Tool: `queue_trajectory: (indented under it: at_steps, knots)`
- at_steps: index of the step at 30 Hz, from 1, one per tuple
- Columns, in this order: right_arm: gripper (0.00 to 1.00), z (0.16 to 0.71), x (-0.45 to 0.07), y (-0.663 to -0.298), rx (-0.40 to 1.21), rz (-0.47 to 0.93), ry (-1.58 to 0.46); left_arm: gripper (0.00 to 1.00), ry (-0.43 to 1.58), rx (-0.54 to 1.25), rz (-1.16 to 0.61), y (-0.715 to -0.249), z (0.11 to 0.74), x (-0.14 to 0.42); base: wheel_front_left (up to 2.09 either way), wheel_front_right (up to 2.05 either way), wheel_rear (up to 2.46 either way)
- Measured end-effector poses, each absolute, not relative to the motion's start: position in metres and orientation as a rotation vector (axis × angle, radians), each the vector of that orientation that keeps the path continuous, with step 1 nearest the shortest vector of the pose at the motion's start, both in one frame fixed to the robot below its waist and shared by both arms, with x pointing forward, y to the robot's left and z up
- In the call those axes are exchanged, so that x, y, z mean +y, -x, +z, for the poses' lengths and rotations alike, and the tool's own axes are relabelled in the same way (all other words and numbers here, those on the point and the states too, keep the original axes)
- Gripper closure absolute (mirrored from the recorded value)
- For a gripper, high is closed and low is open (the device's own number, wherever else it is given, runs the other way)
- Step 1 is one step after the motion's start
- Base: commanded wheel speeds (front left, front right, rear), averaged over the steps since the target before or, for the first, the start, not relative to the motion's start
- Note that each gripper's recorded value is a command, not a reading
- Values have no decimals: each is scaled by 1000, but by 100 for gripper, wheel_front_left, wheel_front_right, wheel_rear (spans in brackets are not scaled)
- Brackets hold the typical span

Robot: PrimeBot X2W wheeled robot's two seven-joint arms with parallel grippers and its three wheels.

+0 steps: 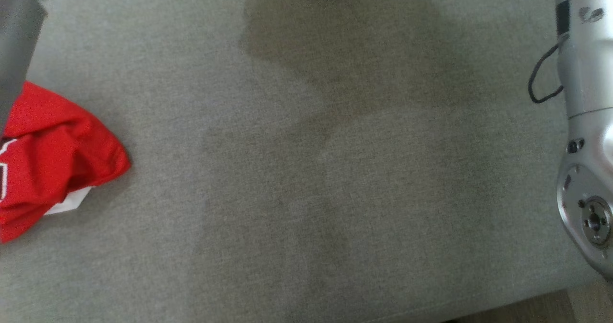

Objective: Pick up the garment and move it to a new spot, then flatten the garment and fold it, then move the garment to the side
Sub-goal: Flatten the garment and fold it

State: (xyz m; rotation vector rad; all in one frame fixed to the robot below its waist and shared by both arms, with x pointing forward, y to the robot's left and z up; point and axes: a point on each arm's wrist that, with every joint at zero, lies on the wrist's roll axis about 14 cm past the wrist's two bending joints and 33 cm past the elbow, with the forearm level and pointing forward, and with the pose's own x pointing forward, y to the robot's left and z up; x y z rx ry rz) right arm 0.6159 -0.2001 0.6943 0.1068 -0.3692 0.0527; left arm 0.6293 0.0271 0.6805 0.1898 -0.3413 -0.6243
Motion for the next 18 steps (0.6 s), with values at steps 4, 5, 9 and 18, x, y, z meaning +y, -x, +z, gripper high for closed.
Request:
queue_trajectory:
  at_steps: [4, 5, 9, 18]
  knots:
    - [100, 675, -207, -622, -336, 31, -70, 100, -149, -353, -633, -639, 677, 16, 0, 0, 0]
    - [100, 666, -207, -623, -318, 30, -63, 100, -152, -337, -643, -639, 668, 14, 0, 0, 0]
    - [100, 597, -202, -618, -152, 35, -48, 100, -133, -226, -638, -636, 620, 16, 0, 0, 0]
    - [100, 465, -221, -559, 275, 25, 29, 100, -112, 81, -793, -541, 490, -5, 0, 0, 0]
